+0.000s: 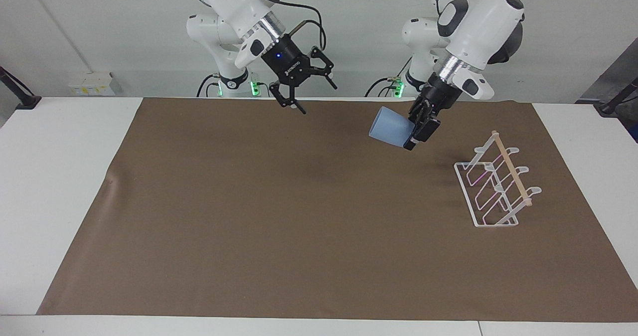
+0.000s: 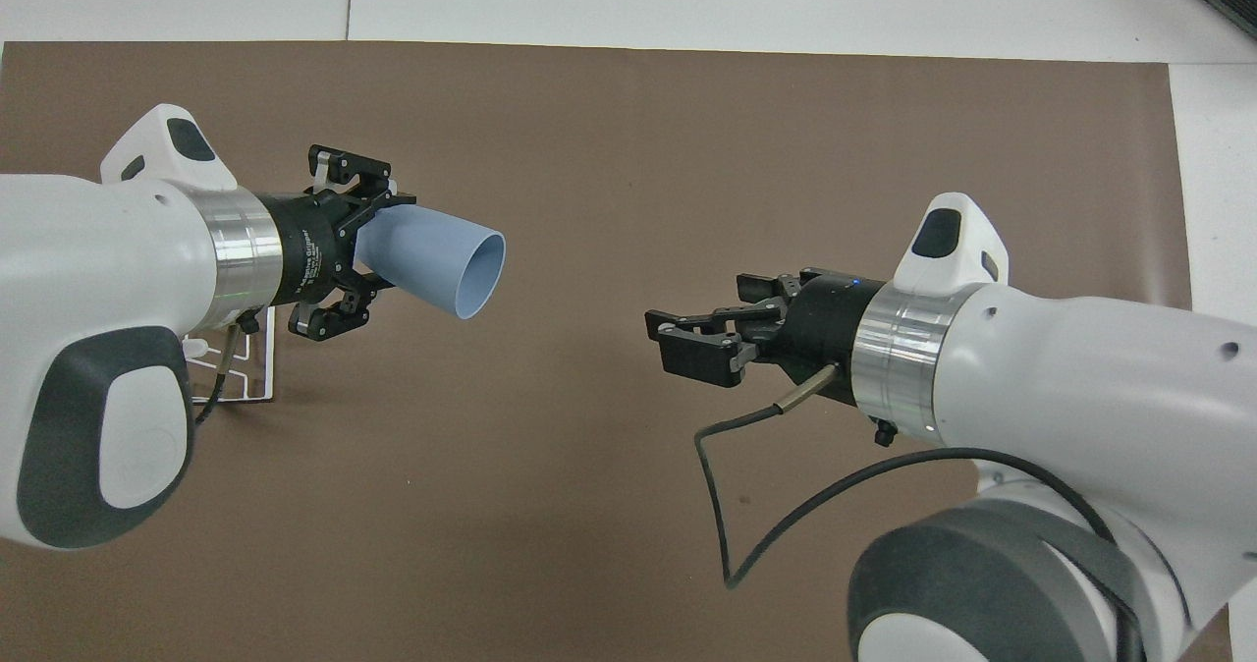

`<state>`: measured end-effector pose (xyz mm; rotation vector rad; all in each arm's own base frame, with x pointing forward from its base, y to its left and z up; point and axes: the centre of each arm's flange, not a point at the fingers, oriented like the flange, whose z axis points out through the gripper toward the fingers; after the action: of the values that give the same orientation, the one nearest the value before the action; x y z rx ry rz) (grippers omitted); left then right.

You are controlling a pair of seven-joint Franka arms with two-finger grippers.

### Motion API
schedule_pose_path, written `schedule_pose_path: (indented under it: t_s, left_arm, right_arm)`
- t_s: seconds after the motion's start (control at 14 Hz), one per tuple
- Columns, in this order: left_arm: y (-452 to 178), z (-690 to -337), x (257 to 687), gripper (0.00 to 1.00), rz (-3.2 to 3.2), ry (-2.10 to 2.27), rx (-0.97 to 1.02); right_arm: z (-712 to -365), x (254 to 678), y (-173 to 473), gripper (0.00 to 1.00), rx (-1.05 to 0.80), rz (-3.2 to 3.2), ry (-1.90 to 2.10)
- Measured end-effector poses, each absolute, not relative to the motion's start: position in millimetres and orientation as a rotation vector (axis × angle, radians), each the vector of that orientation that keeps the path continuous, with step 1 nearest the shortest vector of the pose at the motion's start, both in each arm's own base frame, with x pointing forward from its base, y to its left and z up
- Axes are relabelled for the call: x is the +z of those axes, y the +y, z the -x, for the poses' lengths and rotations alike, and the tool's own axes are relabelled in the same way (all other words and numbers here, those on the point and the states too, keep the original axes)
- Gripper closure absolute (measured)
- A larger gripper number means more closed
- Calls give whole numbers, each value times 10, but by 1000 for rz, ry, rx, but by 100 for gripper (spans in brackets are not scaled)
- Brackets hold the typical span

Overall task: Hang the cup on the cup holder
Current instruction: 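Carry the cup to the rack with the left gripper while the right gripper withdraws, then lower the cup onto a rack hook with the left gripper and release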

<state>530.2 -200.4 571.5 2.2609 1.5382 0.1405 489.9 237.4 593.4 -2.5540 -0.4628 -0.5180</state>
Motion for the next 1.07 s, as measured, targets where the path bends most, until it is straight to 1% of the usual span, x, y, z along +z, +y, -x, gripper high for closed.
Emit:
schedule_pose_path:
  t_s: [0.21,0.43,0.71,0.86,1.07]
  left_arm:
    - [-1617,-5430,5714,30,-2481,1426,418]
    - [-1177,-5566,5747,30,-2642,1306,642]
    - [-1021,-5683,5743,30,-2888,1089,1045]
    - [-1002,-5773,5631,30,-2990,993,1169]
    - [-987,-6093,5364,30,-3028,942,1294]
  right_arm:
    - [-4913,5859,2138,0,-444,2734,-674]
    - [-4962,5970,1806,0,-301,2876,-751]
    - [-5117,6328,949,0,-161,3011,-587]
    - [-5127,6397,700,0,-121,3103,-468]
    - [-5149,6375,444,0,-90,3155,-353]
